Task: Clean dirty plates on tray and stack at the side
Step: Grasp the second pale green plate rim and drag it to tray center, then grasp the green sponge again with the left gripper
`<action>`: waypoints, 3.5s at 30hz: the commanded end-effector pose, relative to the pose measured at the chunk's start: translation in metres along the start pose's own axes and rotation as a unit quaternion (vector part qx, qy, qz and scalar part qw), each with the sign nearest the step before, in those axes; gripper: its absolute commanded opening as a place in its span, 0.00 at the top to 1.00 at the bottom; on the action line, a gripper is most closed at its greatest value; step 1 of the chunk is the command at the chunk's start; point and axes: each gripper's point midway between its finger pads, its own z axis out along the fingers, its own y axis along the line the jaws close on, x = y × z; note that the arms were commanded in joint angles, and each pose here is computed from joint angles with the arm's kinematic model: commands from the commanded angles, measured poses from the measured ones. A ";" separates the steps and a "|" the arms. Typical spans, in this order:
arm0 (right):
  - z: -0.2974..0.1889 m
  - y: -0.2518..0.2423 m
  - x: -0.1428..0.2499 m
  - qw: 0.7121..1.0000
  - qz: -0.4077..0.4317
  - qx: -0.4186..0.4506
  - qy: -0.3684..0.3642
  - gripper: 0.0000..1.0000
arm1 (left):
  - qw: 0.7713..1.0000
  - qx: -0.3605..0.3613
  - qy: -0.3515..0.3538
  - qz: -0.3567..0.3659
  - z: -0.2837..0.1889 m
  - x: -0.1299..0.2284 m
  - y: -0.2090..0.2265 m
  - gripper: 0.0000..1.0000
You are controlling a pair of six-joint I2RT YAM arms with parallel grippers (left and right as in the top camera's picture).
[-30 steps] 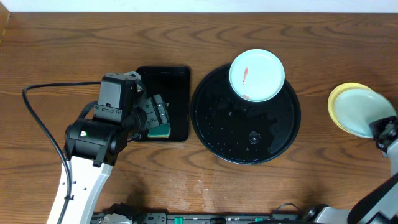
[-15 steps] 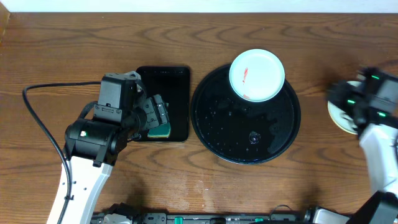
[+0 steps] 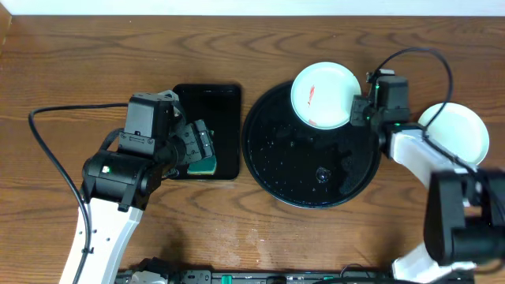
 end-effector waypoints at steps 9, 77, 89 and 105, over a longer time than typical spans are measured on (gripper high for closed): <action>0.014 0.007 0.034 0.998 0.034 -0.019 0.059 0.99 | 1.000 0.006 -0.004 0.003 -0.004 -0.004 -0.002 0.15; -0.060 0.028 0.133 0.959 -0.021 -0.054 0.277 0.99 | 0.968 -0.185 0.168 0.020 0.172 0.042 0.076 0.35; -0.060 0.028 0.133 0.959 -0.018 -0.053 0.278 0.99 | 0.957 -0.194 0.213 0.016 0.222 0.067 0.090 0.92; -0.060 0.028 0.134 0.959 -0.018 -0.053 0.279 0.99 | 0.978 -0.147 0.145 0.018 0.163 0.026 0.054 0.93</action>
